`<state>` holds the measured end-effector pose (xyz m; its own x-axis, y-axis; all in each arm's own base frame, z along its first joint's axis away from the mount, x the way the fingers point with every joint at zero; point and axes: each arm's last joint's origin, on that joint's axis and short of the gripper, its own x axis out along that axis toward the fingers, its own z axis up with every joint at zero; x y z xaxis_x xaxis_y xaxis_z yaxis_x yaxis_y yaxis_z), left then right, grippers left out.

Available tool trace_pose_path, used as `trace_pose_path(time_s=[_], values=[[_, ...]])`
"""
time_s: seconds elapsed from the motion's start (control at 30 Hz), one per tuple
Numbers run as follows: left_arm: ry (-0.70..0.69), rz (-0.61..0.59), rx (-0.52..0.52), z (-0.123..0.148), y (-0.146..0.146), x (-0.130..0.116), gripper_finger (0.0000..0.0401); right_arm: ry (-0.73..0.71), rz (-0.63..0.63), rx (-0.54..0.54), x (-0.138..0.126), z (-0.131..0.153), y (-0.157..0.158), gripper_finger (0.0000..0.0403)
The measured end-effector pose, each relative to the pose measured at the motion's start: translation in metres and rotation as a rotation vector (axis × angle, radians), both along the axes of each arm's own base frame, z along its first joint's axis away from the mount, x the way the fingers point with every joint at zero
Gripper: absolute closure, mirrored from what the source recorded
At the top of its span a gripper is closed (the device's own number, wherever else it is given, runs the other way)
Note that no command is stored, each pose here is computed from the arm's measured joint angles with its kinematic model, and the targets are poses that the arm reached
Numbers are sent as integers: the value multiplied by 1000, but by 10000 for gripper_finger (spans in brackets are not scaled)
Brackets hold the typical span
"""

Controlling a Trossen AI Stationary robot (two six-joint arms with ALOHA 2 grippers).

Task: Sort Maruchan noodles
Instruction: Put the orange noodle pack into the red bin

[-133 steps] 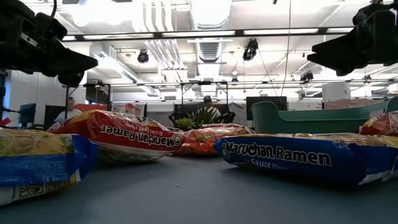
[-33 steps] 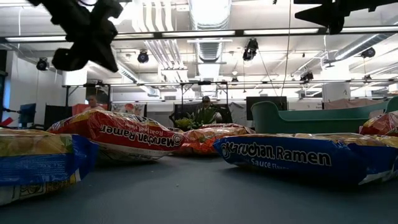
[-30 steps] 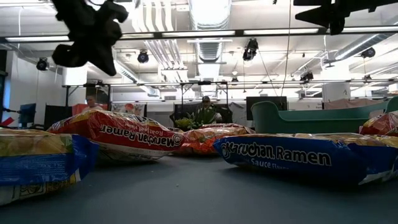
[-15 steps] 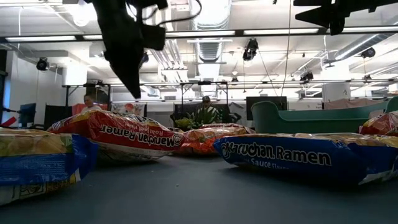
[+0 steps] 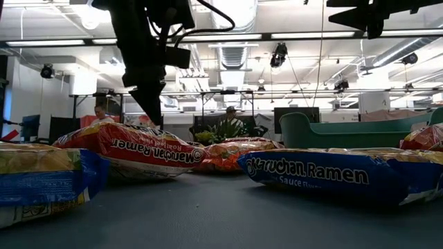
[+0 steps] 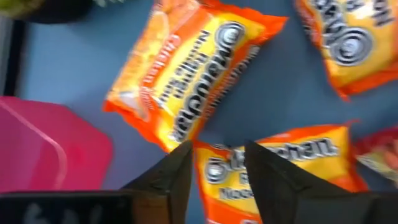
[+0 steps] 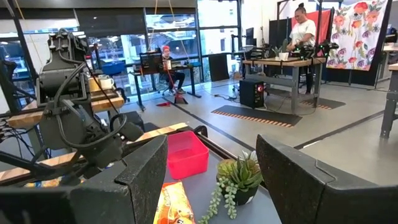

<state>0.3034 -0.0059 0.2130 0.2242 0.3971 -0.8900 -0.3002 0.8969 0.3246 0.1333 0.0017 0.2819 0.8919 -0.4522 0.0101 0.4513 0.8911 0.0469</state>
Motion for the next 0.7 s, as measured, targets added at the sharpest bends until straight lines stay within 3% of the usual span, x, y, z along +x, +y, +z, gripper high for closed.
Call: trace_pose_path(time_s=[0.2,0.7], values=[[42,-64,92,-2,2,-1,227,0,0,0,0,0,0,170],[27,-73,108,-24,3,-6,239,1,0,0,0,0,0,170]])
